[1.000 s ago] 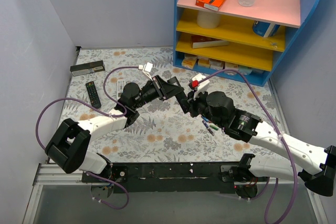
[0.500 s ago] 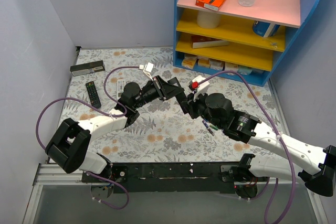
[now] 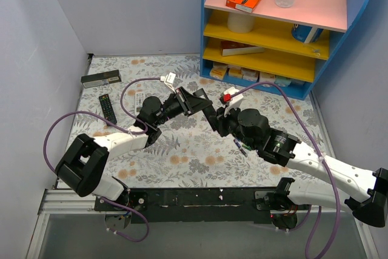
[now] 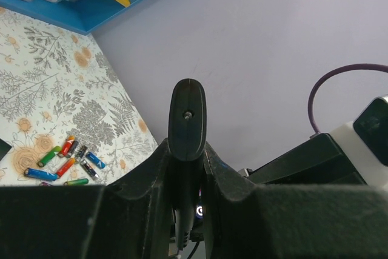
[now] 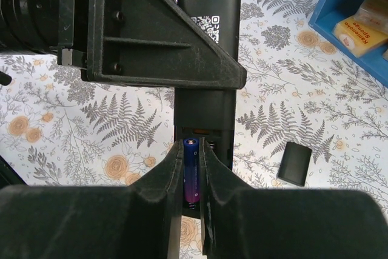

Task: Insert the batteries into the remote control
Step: Load the battery into the remote control.

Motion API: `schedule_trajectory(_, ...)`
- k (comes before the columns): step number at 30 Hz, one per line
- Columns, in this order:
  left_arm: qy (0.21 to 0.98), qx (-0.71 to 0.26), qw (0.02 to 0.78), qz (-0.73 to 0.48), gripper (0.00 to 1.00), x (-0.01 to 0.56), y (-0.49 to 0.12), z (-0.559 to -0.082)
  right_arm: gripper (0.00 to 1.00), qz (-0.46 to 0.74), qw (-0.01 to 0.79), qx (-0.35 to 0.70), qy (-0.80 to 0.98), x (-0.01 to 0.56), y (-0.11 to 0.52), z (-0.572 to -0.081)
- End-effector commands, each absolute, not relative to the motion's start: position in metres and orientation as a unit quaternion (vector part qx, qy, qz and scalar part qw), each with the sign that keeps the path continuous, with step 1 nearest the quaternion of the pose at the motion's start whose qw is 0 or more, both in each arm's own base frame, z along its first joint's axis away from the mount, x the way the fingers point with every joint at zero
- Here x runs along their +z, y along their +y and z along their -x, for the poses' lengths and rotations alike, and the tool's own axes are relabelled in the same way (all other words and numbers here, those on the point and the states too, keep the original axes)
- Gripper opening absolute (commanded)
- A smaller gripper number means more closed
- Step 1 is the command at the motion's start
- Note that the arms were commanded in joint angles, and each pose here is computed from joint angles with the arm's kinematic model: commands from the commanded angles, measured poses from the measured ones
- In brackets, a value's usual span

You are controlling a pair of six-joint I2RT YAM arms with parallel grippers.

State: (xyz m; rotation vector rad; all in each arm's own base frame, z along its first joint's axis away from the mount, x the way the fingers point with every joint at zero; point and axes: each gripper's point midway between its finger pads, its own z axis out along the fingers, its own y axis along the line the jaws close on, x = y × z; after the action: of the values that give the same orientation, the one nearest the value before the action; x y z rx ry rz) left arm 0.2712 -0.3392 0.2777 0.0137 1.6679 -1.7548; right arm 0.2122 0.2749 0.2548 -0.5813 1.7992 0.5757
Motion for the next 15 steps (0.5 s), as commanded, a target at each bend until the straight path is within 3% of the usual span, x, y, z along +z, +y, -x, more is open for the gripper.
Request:
schedule_trajectory(1, 0.584, -0.737, 0.341, 0.004, 0.00, 0.3203, -0.3338, -0.2555, 0.18, 0.240, 0.540, 0.232, 0.772, 0.2370, 0.2706, -0.2120)
schedule_trajectory(15, 0.591, -0.744, 0.311, 0.023, 0.00, 0.3125, -0.3329, -0.2513, 0.27, 0.238, 0.545, 0.235, 0.769, 0.2384, 0.2712, -0.2127)
